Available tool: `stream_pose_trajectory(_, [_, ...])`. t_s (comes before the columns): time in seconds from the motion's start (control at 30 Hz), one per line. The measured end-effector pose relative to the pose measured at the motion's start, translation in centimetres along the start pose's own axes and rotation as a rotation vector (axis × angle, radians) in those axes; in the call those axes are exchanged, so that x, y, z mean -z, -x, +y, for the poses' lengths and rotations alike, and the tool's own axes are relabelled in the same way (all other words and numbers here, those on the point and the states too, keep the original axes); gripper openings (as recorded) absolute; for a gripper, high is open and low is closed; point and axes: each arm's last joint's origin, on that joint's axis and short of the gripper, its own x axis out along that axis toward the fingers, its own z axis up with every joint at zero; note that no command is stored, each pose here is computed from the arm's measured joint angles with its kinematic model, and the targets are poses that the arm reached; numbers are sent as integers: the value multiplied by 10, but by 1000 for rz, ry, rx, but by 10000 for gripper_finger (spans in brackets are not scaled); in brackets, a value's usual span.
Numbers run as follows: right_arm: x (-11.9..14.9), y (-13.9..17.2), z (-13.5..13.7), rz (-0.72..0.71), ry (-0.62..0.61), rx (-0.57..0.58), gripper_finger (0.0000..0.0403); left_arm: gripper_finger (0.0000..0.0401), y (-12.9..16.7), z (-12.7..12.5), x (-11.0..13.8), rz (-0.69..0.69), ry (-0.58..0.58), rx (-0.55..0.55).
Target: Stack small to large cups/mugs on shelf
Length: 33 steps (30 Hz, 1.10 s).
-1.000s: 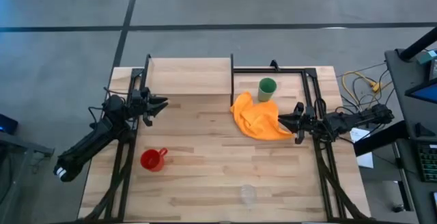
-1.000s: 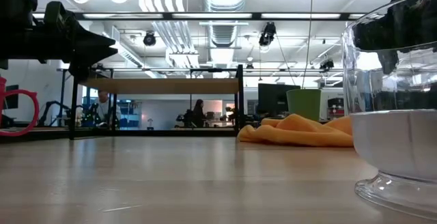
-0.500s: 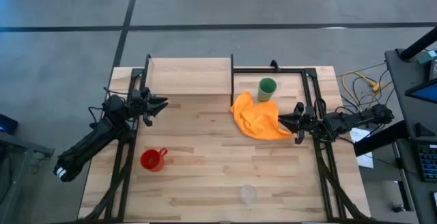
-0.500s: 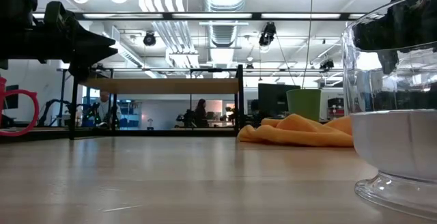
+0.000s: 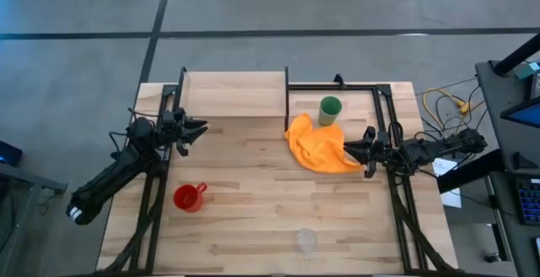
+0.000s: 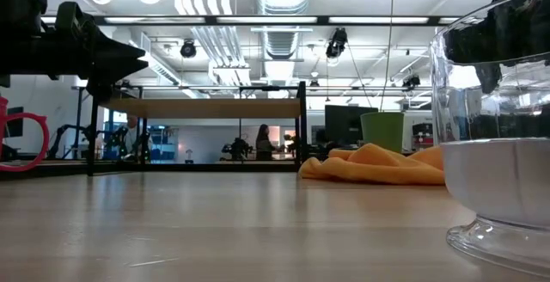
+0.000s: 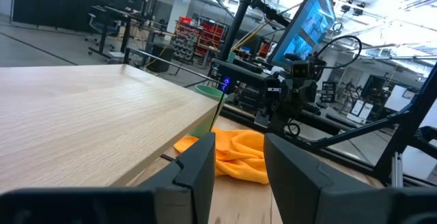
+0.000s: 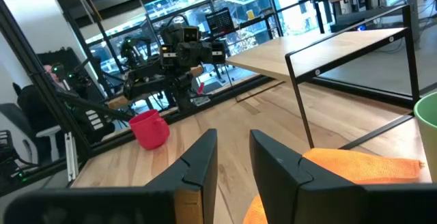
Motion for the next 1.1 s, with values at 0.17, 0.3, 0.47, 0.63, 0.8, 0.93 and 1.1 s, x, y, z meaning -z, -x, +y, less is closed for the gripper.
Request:
stream_pose_trajectory(0.17, [0,0,0,0,0,0,82,112,0,0,0,0,0,0])
stream_pose_trajectory(0.3, [0,0,0,0,0,0,82,112,0,0,0,0,0,0])
stream_pose_trajectory(0.47, [0,0,0,-1,-19,0,82,112,0,0,0,0,0,0])
stream_pose_trajectory(0.63, [0,0,0,0,-12,0,82,112,0,0,0,0,0,0])
stream_pose_trajectory(0.8, [-3,0,1,-33,-141,-11,82,112,0,-1,-2,-21,-10,0])
stream_pose_trajectory(0.93, [-10,0,1,-113,-185,34,82,112,0,-4,-10,-98,-44,29])
stream_pose_trajectory(1.1, [-38,7,6,-375,-232,-31,82,112,6,-18,-37,-293,-18,162])
